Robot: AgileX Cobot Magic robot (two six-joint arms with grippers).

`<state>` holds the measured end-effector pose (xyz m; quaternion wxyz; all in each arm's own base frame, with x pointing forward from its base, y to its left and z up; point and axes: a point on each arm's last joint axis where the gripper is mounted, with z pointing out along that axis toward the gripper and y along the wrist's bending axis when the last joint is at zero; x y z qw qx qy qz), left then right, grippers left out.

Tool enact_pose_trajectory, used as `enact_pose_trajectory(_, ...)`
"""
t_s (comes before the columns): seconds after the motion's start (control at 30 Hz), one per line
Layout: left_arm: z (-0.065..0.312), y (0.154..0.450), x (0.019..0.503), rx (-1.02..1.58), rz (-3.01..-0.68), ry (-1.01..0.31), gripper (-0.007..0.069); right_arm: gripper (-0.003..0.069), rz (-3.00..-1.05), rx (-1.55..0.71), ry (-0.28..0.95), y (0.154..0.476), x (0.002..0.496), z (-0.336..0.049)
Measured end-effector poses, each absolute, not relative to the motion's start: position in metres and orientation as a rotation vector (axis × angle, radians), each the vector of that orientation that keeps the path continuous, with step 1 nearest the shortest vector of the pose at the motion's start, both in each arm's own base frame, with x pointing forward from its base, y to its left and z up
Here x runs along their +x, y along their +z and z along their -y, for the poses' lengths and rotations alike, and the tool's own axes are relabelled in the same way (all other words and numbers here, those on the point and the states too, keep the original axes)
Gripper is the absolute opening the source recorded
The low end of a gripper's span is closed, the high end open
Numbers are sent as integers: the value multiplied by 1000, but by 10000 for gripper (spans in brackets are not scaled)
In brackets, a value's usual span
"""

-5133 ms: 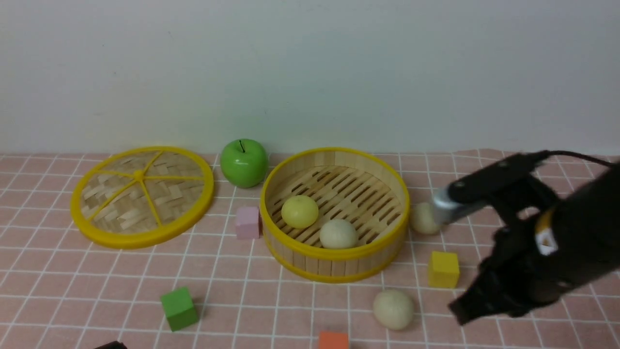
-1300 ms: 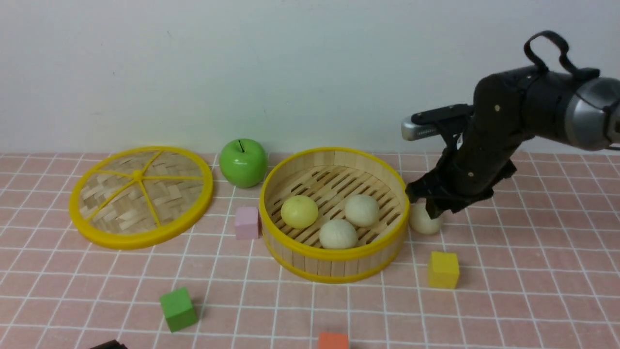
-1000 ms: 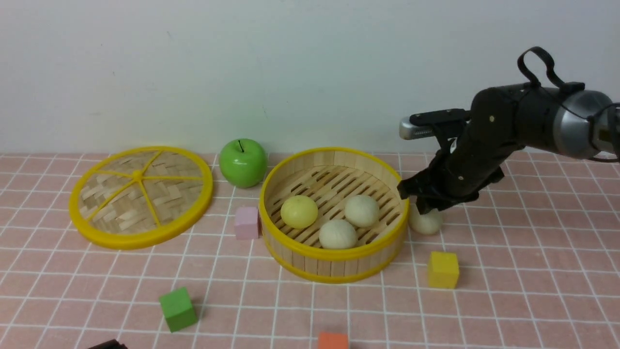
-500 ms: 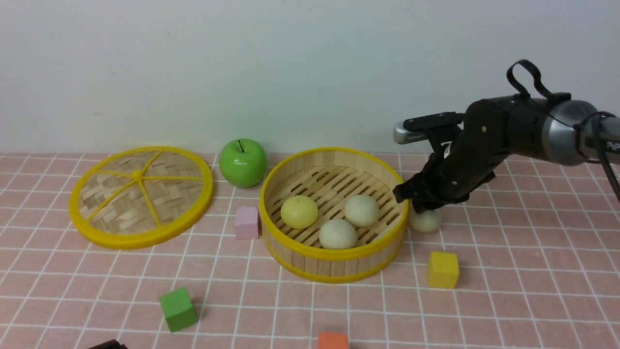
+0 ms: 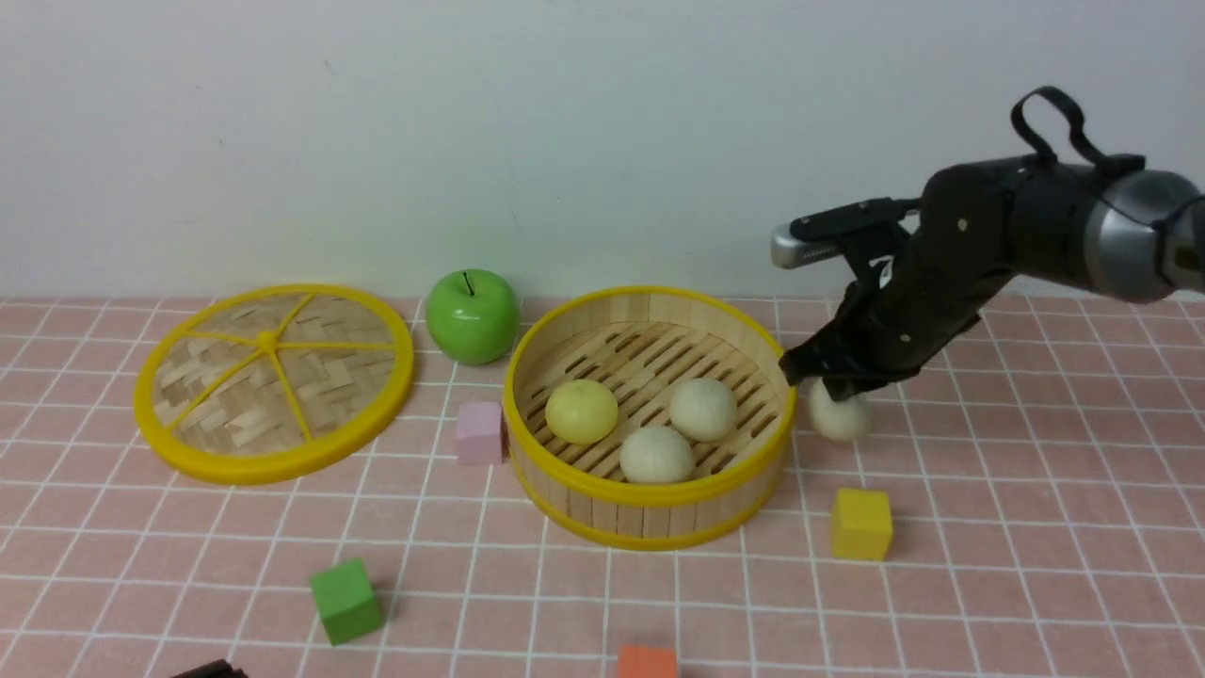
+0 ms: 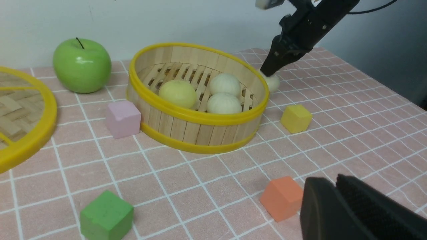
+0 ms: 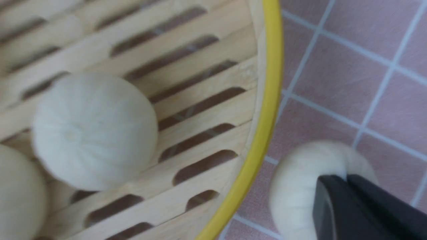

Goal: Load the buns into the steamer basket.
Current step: Use the right arm to put the steamed stuffed bun into the steamer

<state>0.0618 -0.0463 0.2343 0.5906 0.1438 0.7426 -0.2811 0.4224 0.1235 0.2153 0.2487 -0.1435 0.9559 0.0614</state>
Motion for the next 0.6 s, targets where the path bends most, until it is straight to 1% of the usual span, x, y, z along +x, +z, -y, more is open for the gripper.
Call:
enact_pose_trajectory(0.1, 46, 234, 62, 335, -1728, -654, 74, 10, -2489, -406, 251, 256, 410, -136)
enact_pose_trajectory(0.17, 46, 234, 62, 335, -1728, -654, 74, 10, -2447, -428, 296, 263, 407, -146)
enact_pose_trajectory(0.23, 46, 234, 62, 335, -1728, -654, 74, 10, -2381, -484, 368, 266, 404, -165)
enact_pose_trajectory(0.3, 46, 234, 62, 335, -1728, -654, 74, 10, -2329, -519, 445, 263, 402, -187)
enact_pose_trajectory(0.33, 46, 234, 62, 335, -1728, -654, 74, 10, -2325, -531, 447, 260, 402, -189)
enact_pose_trajectory(0.4, 46, 234, 62, 335, -1728, -654, 74, 10, -2271, -551, 498, 250, 404, -210)
enact_pose_trajectory(0.5, 46, 234, 62, 335, -1728, -654, 74, 22, -2234, -569, 492, 224, 411, -227)
enact_pose_trajectory(0.53, 46, 234, 62, 335, -1728, -654, 74, 24, -2233, -571, 490, 223, 411, -228)
enact_pose_trajectory(0.57, 46, 234, 62, 335, -1728, -654, 75, 41, -2234, -568, 471, 210, 415, -230)
enact_pose_trajectory(0.6, 46, 234, 62, 335, -1728, -654, 75, 48, -2231, -565, 468, 209, 416, -230)
